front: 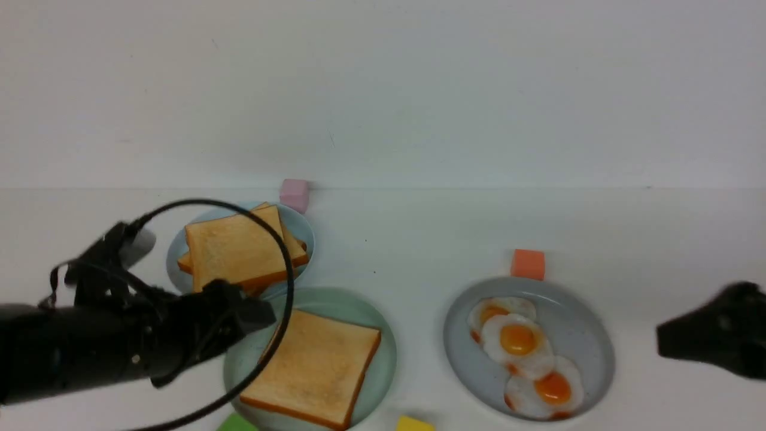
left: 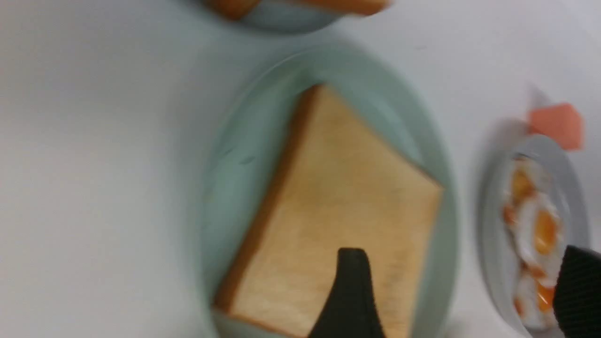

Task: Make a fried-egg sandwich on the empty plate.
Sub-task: Use the left arm to put a slice of bread into the empty plate in the middle, then use the right arm to grab a fried egg

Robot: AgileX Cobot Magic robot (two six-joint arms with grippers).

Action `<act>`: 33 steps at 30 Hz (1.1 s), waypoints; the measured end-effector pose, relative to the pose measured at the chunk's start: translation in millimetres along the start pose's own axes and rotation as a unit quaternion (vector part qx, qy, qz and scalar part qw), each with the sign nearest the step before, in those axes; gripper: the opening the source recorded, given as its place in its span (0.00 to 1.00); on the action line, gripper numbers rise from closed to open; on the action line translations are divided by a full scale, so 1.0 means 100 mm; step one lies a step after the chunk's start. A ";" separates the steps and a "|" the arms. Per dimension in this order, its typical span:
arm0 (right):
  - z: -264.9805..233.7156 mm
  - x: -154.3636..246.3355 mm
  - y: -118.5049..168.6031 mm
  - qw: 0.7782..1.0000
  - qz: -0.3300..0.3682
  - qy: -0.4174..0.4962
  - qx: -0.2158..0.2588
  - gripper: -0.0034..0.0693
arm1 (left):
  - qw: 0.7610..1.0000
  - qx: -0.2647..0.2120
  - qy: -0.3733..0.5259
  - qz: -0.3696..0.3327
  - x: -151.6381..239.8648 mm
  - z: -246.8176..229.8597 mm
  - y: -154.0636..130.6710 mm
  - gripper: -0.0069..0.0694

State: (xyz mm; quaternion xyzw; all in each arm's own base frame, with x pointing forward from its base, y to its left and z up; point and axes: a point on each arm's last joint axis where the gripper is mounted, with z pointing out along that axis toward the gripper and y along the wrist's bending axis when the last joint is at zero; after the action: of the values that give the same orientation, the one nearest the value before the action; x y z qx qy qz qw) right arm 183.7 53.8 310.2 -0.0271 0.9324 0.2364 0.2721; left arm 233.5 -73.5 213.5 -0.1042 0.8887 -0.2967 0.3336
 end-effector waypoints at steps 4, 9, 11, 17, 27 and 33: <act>0.36 -0.27 -0.11 0.999 0.006 0.045 0.005 0.75 | 0.989 0.085 0.047 0.115 -0.08 -0.16 -0.34 0.81; 0.86 -0.55 -0.25 0.994 0.005 0.104 -0.014 0.74 | 0.957 0.115 0.153 0.218 -0.21 -0.37 -0.60 0.71; 1.00 -0.60 -0.29 0.993 0.002 0.115 -0.022 0.74 | 0.949 0.098 0.176 0.242 -0.24 -0.41 -0.62 0.67; 1.62 -0.72 -0.49 0.985 -0.013 0.161 -0.057 0.73 | 0.942 0.054 0.198 0.265 -0.30 -0.52 -0.66 0.45; 2.13 -0.80 -0.70 0.982 0.002 0.180 -0.058 0.73 | 0.905 0.078 0.227 0.352 0.05 -0.44 -1.02 0.32; 2.17 -0.84 -0.80 0.983 0.010 0.173 -0.052 0.73 | 0.908 0.075 0.229 0.344 0.08 -0.44 -1.05 0.33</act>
State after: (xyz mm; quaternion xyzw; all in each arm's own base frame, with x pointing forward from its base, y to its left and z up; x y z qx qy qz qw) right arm 376.5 75.7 159.0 -0.0721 0.9522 0.2788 0.1021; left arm 197.0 -141.1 298.2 0.3041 0.8964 -0.2449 0.2096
